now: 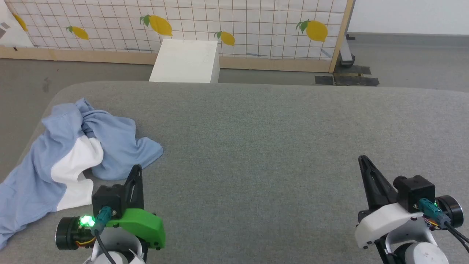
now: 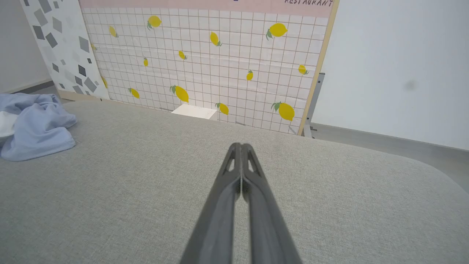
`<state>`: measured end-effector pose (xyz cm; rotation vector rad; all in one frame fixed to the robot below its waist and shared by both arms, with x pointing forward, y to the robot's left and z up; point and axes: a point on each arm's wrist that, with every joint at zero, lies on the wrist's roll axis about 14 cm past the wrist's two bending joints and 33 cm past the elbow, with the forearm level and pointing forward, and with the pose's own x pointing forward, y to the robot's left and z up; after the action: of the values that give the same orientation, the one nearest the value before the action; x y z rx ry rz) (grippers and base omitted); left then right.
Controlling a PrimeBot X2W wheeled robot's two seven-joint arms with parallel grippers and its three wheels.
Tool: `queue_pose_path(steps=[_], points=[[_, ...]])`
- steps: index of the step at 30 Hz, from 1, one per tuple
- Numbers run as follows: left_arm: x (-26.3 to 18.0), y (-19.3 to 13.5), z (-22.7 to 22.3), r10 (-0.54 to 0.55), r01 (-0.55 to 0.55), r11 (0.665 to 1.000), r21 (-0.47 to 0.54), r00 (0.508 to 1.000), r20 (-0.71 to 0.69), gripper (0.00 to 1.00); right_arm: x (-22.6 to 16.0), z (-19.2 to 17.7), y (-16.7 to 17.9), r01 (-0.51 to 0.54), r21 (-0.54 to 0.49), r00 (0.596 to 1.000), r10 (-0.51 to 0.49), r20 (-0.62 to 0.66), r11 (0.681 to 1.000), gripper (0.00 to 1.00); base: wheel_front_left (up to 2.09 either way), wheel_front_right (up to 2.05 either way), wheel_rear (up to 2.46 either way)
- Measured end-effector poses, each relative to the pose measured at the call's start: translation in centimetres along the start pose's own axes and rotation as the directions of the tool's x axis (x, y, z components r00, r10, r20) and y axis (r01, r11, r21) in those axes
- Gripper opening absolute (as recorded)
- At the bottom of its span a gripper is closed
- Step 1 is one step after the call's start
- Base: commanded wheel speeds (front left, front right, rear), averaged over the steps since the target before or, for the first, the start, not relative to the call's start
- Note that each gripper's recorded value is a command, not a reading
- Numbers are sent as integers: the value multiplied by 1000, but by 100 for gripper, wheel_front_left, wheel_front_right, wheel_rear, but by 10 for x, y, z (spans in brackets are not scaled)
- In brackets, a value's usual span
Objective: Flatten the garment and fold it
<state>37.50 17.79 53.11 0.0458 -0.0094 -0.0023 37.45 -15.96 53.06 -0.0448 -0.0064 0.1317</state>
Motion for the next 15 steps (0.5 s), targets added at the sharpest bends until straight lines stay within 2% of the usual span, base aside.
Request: queue_pose_path(steps=[5,6,15], points=[[0,0,0,-1,1,1000,0,1000,0,0,0,0,0,0,0,1000,0,0,1000,0,0,0,0],[0,-1,0,-2,2,1000,0,1000,0,100,0,0,0,0,0,1000,0,0,1000,100,0,0,0],[0,-4,-2,-11,11,1000,-9,1000,-2,100,0,-1,-1,3,14,1000,-3,2,1000,100,0,0,0]])
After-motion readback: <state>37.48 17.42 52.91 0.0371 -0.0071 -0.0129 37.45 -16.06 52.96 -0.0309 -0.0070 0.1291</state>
